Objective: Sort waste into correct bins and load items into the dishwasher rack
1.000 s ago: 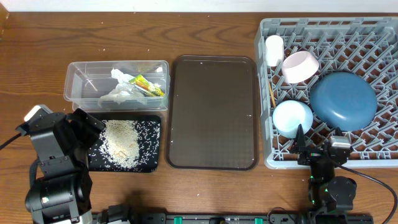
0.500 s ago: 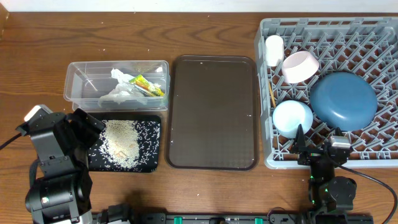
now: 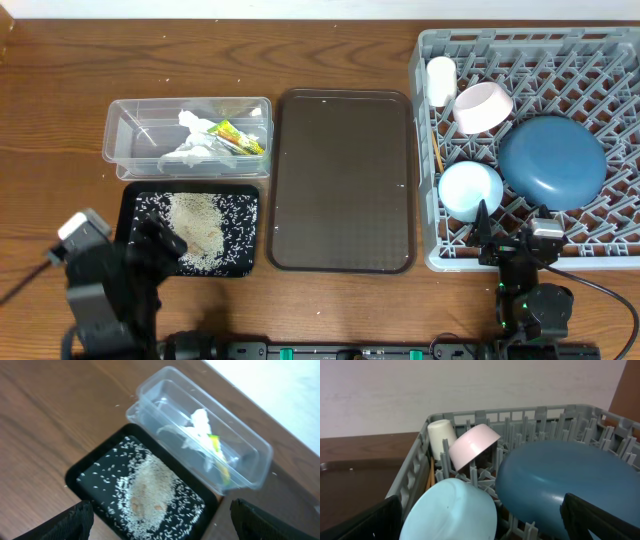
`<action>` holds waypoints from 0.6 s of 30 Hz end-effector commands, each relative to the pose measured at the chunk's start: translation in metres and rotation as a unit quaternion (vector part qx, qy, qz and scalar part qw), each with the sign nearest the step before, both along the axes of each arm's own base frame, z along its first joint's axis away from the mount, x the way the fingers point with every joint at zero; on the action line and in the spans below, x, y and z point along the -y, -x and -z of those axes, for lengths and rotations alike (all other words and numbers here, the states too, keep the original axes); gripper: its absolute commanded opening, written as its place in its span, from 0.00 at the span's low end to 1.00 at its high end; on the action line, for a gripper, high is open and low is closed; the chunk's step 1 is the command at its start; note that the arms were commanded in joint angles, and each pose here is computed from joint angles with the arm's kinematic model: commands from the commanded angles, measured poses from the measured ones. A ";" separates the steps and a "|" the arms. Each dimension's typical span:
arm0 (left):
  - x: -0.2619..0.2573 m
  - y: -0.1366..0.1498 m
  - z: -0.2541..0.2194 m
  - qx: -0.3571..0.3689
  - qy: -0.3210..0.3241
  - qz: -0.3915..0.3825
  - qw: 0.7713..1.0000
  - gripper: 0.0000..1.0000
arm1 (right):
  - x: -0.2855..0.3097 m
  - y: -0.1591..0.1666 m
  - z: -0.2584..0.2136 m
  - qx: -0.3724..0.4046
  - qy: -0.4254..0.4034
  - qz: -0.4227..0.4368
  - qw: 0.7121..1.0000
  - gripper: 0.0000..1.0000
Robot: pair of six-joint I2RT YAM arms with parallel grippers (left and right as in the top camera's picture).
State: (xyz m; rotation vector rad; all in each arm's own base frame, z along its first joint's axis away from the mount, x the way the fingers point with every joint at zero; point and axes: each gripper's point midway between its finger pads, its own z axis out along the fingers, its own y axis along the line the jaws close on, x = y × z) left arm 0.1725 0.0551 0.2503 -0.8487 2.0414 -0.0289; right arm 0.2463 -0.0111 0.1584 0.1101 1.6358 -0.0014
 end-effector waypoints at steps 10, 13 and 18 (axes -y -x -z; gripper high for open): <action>0.017 0.006 0.033 0.136 0.025 0.026 0.990 0.90 | 0.003 0.000 0.001 -0.002 0.005 0.006 1.000 0.99; 0.021 -0.012 0.029 0.198 0.027 0.042 0.979 0.90 | 0.003 0.000 0.001 -0.002 0.005 0.006 1.000 0.99; 0.032 -0.041 0.020 0.294 0.032 0.077 0.952 0.90 | 0.003 0.000 0.001 -0.002 0.005 0.006 1.000 0.99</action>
